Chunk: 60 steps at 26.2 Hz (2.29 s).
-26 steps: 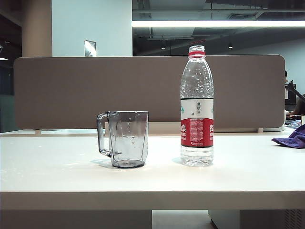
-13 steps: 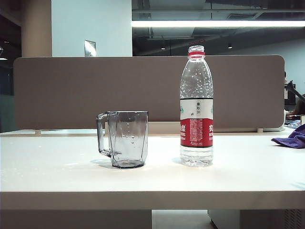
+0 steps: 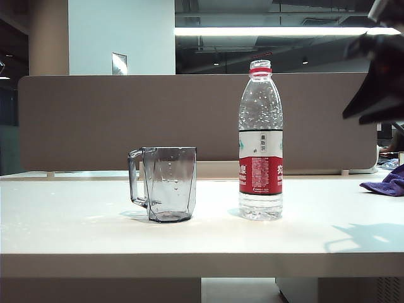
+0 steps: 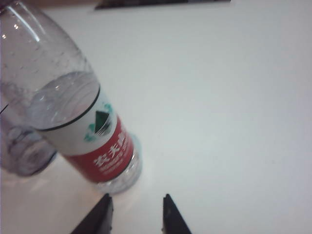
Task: Pick up the mineral water bottle on the table and pour a little water into the mug.
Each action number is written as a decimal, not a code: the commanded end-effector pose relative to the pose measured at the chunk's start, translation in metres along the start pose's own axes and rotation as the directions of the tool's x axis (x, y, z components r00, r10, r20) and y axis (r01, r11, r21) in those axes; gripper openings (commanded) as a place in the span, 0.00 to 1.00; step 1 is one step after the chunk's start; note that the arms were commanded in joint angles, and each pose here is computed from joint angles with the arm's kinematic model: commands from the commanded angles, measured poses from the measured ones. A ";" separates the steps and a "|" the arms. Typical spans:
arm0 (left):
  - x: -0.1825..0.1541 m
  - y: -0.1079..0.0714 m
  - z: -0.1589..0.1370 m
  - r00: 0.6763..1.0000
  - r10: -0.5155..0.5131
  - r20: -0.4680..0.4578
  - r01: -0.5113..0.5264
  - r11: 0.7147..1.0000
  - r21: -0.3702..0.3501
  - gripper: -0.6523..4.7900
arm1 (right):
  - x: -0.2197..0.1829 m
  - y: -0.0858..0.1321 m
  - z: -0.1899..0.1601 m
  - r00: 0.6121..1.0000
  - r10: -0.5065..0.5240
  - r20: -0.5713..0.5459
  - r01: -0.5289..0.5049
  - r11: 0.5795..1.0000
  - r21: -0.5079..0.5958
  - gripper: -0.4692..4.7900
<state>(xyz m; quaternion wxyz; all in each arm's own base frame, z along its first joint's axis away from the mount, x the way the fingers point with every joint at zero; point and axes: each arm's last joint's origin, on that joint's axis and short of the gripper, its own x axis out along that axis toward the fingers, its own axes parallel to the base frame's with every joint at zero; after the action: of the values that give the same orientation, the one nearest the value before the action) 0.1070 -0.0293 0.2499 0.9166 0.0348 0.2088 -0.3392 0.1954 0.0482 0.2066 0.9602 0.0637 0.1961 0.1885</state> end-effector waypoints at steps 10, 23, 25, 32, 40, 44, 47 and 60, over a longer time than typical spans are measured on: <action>0.000 0.000 0.002 1.000 0.000 0.012 0.000 1.000 0.001 0.11 | 0.057 0.023 -0.049 0.993 0.097 0.061 -0.080 0.970 -0.231 0.62; 0.000 0.000 0.002 1.000 0.000 0.012 0.000 1.000 0.001 0.11 | 0.063 0.035 -0.057 0.995 0.058 0.087 -0.034 0.967 -0.252 1.00; 0.000 0.000 0.002 1.000 0.000 0.012 0.000 1.000 0.000 0.11 | 0.065 0.035 -0.057 0.992 0.066 0.105 -0.038 0.968 -0.248 1.00; 0.000 0.000 0.002 1.000 0.000 0.012 0.000 1.000 0.001 0.11 | 0.078 0.035 -0.063 0.973 0.110 0.201 -0.070 0.978 -0.194 1.00; 0.000 0.000 0.002 1.000 0.000 0.012 0.000 1.000 0.000 0.11 | 0.094 0.036 -0.065 0.965 0.139 0.224 -0.107 0.983 -0.151 1.00; 0.000 0.000 0.002 1.000 0.000 0.012 0.000 1.000 0.001 0.11 | 0.102 0.037 -0.060 0.960 0.149 0.236 -0.114 0.982 -0.154 1.00; 0.000 0.000 0.002 1.000 0.000 0.012 0.000 1.000 0.001 0.11 | 0.117 0.040 -0.055 0.955 0.175 0.239 -0.141 0.978 -0.152 1.00; 0.000 0.000 0.002 1.000 0.000 0.012 0.000 1.000 0.001 0.11 | 0.134 0.040 -0.053 0.959 0.145 0.245 -0.114 0.984 -0.137 1.00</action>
<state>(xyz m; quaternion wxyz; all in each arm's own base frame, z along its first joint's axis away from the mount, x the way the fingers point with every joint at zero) 0.1070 -0.0293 0.2499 0.9168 0.0350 0.2087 -0.3387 0.2723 0.1385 0.1152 0.9626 0.0379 0.0666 0.2599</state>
